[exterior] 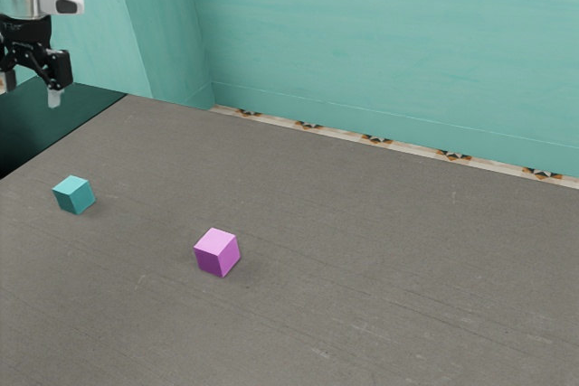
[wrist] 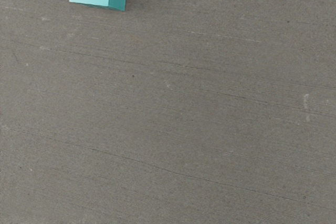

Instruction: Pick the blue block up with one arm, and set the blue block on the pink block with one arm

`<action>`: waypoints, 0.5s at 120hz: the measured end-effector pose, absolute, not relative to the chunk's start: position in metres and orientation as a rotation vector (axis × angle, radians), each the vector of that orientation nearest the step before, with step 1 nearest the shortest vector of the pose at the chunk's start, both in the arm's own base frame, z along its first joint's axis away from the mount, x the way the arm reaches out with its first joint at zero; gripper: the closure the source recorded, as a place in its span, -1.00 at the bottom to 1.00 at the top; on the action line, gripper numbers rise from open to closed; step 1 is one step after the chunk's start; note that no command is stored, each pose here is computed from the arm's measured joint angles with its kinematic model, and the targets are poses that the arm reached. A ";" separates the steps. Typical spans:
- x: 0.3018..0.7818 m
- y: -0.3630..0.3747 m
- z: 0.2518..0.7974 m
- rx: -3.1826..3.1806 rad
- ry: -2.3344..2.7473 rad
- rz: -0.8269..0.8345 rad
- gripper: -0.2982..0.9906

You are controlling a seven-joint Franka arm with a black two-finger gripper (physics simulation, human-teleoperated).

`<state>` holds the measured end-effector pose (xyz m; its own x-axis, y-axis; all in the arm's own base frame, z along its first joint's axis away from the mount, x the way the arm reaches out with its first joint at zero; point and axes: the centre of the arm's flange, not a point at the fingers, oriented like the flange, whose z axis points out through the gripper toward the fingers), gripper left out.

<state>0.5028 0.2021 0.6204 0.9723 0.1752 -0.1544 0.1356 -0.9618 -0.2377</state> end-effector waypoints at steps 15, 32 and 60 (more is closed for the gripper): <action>0.509 0.220 0.587 -2.881 -0.246 0.294 -0.54; 0.493 0.302 0.549 -2.859 -0.422 0.335 -0.54; 0.489 0.361 0.498 -2.855 -0.449 0.305 -0.54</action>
